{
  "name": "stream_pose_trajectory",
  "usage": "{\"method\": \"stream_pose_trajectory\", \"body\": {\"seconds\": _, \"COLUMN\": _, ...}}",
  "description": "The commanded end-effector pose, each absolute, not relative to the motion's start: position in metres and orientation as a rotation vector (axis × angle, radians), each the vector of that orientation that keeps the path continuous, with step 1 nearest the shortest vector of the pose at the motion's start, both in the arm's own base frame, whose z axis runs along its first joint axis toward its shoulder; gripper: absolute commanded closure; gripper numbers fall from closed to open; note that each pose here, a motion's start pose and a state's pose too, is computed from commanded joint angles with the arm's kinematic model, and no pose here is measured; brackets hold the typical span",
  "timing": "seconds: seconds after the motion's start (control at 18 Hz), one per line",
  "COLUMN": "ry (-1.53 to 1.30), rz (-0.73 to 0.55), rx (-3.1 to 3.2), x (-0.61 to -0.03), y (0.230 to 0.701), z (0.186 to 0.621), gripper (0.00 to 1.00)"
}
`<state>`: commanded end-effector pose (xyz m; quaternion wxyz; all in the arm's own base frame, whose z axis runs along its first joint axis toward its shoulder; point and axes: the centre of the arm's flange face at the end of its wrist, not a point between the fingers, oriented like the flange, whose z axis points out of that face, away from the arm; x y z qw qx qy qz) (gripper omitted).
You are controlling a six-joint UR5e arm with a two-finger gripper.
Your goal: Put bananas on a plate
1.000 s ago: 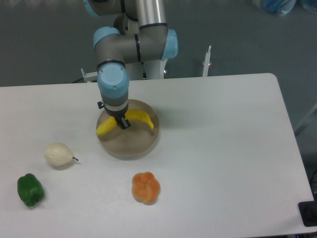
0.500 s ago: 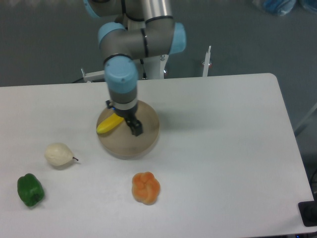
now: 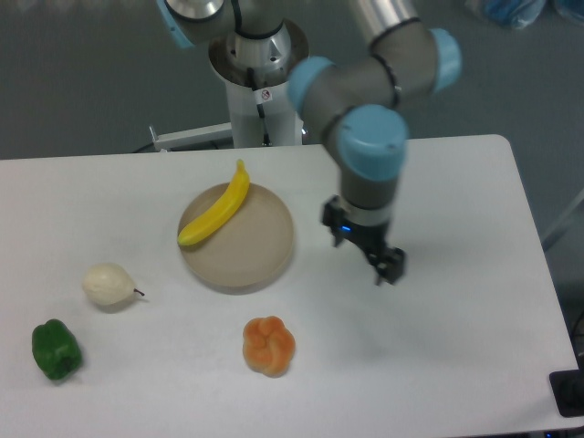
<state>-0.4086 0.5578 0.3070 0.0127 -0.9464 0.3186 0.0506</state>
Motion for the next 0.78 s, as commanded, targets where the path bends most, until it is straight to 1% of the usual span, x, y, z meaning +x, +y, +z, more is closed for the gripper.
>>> {"method": "stream_pose_trajectory", "body": {"seconds": 0.11, "ry": 1.039, "rz": 0.157, "rx": -2.939, "x": -0.437, "y": 0.559, "z": 0.296, "gripper": 0.00}}
{"method": "stream_pose_trajectory", "body": {"seconds": 0.33, "ry": 1.075, "rz": 0.162, "rx": -2.932, "x": -0.470, "y": 0.554, "z": 0.281, "gripper": 0.00}}
{"method": "stream_pose_trajectory", "body": {"seconds": 0.44, "ry": 1.094, "rz": 0.158, "rx": -2.927, "x": -0.478, "y": 0.559, "z": 0.273, "gripper": 0.00}}
{"method": "stream_pose_trajectory", "body": {"seconds": 0.78, "ry": 1.096, "rz": 0.155, "rx": -2.927, "x": -0.480, "y": 0.561, "z": 0.270, "gripper": 0.00}}
